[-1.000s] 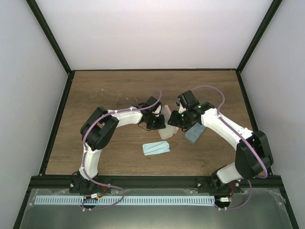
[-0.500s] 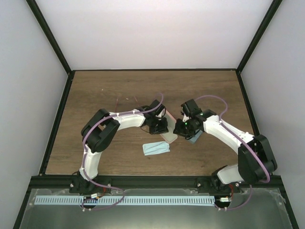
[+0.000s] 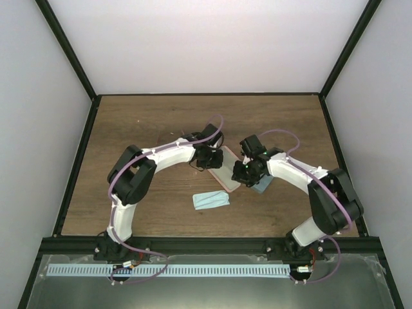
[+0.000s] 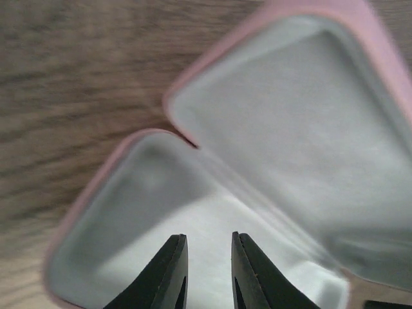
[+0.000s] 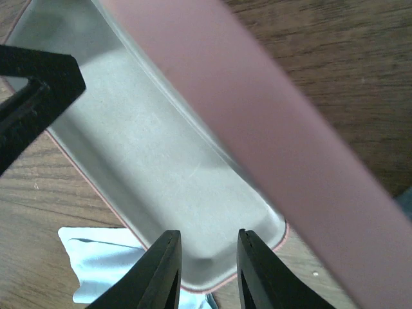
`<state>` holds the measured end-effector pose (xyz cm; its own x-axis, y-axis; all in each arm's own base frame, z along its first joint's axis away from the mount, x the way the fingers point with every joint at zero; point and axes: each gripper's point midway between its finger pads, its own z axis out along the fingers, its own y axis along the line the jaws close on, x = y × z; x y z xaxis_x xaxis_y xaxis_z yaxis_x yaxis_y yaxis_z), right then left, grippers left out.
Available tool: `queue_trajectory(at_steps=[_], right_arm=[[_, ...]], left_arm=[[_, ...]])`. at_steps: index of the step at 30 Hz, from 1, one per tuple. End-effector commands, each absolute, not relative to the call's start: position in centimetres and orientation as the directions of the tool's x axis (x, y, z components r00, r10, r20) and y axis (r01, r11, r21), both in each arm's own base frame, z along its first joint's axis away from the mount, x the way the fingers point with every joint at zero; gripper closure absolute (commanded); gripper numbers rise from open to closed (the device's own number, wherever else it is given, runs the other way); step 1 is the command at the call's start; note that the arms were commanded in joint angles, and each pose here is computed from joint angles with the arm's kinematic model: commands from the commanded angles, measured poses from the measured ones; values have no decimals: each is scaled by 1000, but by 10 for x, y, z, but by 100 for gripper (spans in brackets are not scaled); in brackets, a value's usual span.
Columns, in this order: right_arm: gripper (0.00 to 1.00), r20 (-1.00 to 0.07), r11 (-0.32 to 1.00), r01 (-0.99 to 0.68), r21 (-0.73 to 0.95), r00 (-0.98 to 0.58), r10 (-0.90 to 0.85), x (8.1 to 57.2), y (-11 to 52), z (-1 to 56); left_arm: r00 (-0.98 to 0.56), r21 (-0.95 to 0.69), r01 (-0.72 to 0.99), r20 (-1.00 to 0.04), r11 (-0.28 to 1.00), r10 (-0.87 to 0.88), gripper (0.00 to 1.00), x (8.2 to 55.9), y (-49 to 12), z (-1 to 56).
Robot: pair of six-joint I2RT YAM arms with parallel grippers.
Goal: Organize the sunglasses
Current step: Adjust the sunglasses case at the center of the board.
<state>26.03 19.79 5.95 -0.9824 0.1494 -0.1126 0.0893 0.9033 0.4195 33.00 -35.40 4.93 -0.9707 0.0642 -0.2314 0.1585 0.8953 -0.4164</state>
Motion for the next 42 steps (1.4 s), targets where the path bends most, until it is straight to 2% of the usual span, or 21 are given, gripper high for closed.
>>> queue_trajectory(at_steps=[1,5,10,21,27,37,42], right_arm=[[75,-155,903,56,425,-979,133,273,209,56],[75,-131,913,59,405,-984,122,274,213,40],[75,-105,927,71,368,-988,117,279,212,20],[75,-184,963,43,267,-978,95,330,215,8],[74,-239,960,25,279,-966,94,356,222,21],[73,-340,925,-28,380,-934,111,343,227,104],[73,-370,917,-38,397,-921,122,333,221,128]], left_arm=[[-960,-290,210,-243,934,140,82,340,-325,25],[-959,-218,226,-222,950,177,89,344,-304,8],[-964,-173,236,-168,956,207,93,333,-287,-15],[-986,-270,162,-85,949,144,93,295,-283,-21],[-991,-321,131,-57,938,119,92,284,-293,-15],[-991,-315,131,-70,940,114,92,293,-298,-8],[-989,-304,142,-90,942,120,84,298,-298,-3]])
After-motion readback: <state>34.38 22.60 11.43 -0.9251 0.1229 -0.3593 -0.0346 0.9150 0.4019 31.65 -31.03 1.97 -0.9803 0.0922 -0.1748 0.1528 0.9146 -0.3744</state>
